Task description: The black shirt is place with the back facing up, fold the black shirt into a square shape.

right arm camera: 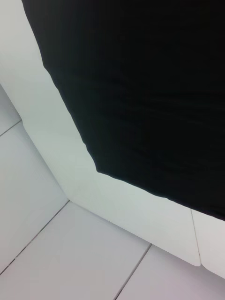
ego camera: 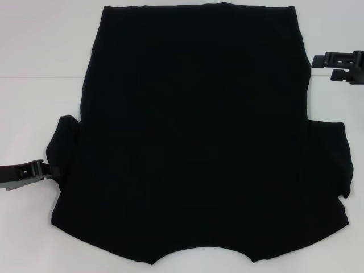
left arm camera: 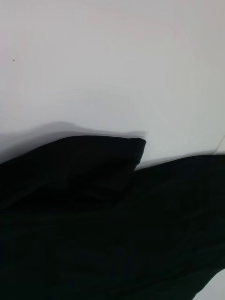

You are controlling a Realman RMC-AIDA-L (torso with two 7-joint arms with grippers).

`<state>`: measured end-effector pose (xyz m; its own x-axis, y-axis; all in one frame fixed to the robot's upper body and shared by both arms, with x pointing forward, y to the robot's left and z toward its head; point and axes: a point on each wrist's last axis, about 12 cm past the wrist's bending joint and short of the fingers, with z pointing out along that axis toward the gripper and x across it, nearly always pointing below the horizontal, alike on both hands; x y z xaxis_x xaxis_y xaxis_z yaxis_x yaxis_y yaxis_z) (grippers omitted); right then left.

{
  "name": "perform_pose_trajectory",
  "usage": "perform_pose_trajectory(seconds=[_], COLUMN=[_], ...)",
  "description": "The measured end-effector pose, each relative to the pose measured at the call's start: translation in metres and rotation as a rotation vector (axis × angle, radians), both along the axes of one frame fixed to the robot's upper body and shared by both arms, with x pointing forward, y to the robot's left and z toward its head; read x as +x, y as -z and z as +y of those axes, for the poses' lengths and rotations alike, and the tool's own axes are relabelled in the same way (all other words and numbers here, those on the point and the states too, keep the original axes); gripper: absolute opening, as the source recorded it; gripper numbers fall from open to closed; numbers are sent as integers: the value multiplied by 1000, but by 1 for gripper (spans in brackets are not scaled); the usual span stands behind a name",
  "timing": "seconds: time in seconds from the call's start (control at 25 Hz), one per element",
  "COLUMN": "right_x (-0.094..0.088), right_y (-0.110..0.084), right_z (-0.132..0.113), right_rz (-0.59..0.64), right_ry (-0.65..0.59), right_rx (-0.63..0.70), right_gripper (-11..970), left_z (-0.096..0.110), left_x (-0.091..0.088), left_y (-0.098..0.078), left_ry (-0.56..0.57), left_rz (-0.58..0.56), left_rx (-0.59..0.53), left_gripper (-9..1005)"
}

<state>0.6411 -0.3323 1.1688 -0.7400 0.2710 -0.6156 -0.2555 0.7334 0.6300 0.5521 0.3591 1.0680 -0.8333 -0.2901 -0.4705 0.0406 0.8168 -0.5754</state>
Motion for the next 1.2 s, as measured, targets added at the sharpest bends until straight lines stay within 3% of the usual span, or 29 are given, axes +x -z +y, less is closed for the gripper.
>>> perform_pose_trajectory(seconds=[0.12, 0.84, 1.2], right_x=[0, -1, -2], right_y=[0, -1, -1], right_z=[-1, -4, -5], right_rz=[0, -1, 6], right_ry=[2, 6, 10], right_rx=[0, 6, 6], right_gripper=[852, 854, 852], left_z=[1, 44, 52], left_x=[0, 4, 11], left_y=[-2, -33, -47], left_ry=[1, -159, -181], left_rz=[-2, -3, 0], left_rx=[0, 97, 143], left_gripper=[19, 20, 19])
